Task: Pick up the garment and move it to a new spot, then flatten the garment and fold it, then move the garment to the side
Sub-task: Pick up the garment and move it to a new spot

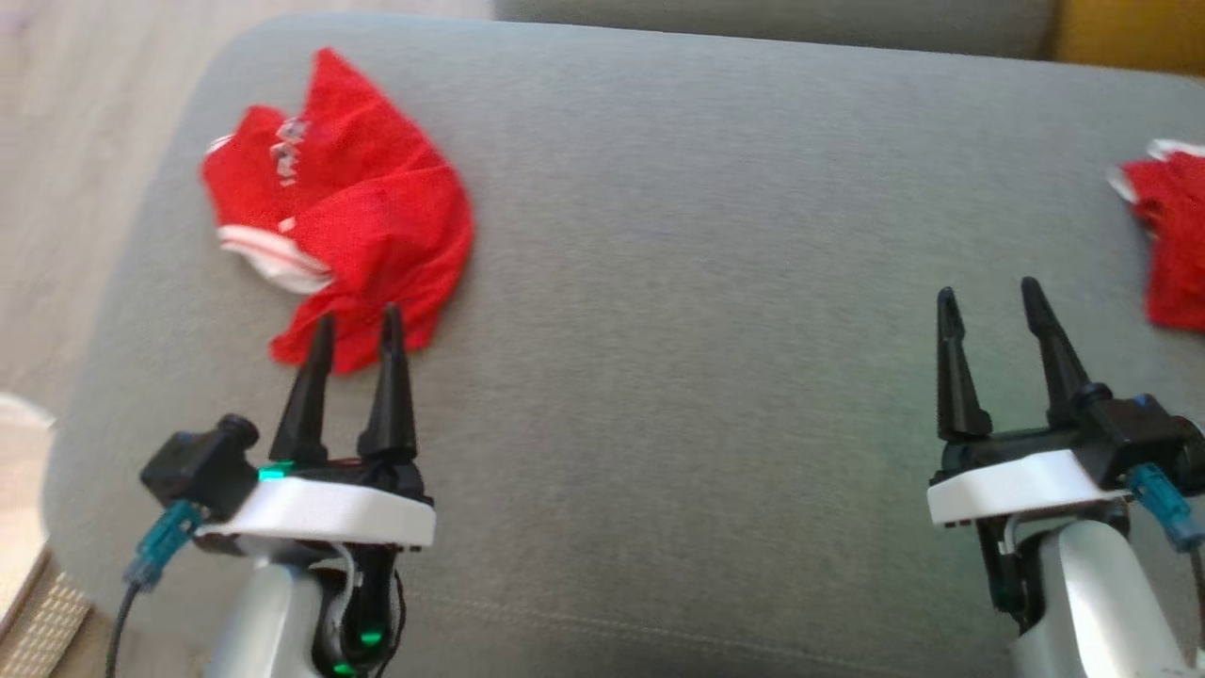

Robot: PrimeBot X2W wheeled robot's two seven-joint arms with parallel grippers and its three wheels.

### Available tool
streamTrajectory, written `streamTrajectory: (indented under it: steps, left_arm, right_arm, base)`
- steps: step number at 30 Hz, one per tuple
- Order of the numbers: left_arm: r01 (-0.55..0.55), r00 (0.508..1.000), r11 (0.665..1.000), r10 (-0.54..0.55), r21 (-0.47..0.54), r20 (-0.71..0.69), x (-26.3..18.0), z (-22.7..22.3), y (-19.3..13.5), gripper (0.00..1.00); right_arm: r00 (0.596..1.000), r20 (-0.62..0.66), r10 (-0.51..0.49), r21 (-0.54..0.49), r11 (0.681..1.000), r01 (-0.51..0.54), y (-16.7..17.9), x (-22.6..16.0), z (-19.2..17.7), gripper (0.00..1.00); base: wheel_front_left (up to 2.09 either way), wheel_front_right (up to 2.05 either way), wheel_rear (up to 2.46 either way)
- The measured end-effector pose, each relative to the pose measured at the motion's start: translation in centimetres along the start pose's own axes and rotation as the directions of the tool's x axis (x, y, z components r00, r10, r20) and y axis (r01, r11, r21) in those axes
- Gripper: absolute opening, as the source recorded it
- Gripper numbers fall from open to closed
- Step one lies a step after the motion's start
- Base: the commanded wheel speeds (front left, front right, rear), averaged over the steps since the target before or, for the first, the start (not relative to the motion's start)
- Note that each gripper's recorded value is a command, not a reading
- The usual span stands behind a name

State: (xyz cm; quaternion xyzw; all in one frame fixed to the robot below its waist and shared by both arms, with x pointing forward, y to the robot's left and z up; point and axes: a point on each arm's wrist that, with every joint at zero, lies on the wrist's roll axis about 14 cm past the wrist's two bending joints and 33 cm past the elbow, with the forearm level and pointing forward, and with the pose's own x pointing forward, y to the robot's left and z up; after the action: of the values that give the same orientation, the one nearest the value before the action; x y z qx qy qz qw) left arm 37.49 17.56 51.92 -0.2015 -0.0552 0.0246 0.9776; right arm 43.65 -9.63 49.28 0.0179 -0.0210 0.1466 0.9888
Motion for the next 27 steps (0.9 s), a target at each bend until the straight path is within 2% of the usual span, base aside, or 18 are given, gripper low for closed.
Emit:
streamTrajectory:
  steps: [6,10,16,21,27]
  left_arm:
    - [-0.120,0.992,0.993,0.119,0.014,0.052,-1.7,2.1,3.6,1.00]
    - [-0.203,0.976,0.979,0.200,0.026,0.090,-3.4,3.5,6.1,1.00]
    - [-0.311,0.943,0.950,0.305,0.032,0.131,-6.5,5.0,9.1,1.00]
    - [-0.342,0.932,0.939,0.335,0.031,0.140,-7.6,5.3,9.8,1.00]
    - [-0.349,0.930,0.937,0.341,0.034,0.140,-7.5,5.3,9.9,1.00]
  right_arm:
    - [0.992,-0.014,0.128,0.019,0.992,-0.128,4.5,1.6,-0.6,1.00]
    - [0.971,-0.031,0.236,0.031,0.971,-0.235,8.3,2.2,-1.0,1.00]
    - [0.938,-0.032,0.346,0.047,0.938,-0.345,12.5,2.7,-1.0,1.00]
    - [0.926,-0.028,0.376,0.048,0.926,-0.374,13.7,2.9,-0.9,1.00]
    - [0.926,-0.039,0.374,0.053,0.927,-0.372,13.6,2.9,-1.3,1.00]
  base:
    - [0.00,0.00,0.00]
    - [0.00,0.00,0.00]
    - [0.00,0.00,0.00]
    - [0.00,0.00,0.00]
    - [0.00,0.00,0.00]
